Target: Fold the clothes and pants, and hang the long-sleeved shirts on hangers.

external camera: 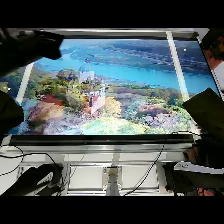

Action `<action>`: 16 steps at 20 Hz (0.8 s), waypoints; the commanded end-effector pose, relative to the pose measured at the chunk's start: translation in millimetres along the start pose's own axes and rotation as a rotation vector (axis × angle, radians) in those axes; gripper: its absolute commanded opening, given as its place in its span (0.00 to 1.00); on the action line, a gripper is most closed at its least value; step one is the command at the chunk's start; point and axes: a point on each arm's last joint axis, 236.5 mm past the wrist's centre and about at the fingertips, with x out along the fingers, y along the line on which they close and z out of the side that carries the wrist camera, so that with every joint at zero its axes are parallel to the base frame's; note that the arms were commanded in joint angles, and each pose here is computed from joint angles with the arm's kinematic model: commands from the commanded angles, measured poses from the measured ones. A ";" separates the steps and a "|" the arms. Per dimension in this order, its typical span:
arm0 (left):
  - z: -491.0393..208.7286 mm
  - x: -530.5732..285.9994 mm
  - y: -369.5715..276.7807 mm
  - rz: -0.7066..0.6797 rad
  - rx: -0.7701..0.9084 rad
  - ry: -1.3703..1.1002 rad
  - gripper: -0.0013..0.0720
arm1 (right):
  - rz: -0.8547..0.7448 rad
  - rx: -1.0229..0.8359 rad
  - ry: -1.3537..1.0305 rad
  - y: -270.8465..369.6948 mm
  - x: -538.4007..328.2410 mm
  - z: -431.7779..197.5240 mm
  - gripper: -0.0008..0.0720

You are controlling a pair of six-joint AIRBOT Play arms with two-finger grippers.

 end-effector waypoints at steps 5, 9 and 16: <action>-13.1 -81.5 81.4 0.255 -0.037 0.081 0.05 | 0.379 -0.237 0.243 170.0 43.3 -86.8 0.06; -6.5 -95.8 84.3 0.287 -0.031 0.055 0.05 | 0.422 -0.285 0.321 196.8 48.8 -117.2 0.06; -6.6 -95.6 84.4 0.287 -0.031 0.055 0.05 | 0.447 -0.324 0.368 216.0 53.9 -139.6 0.06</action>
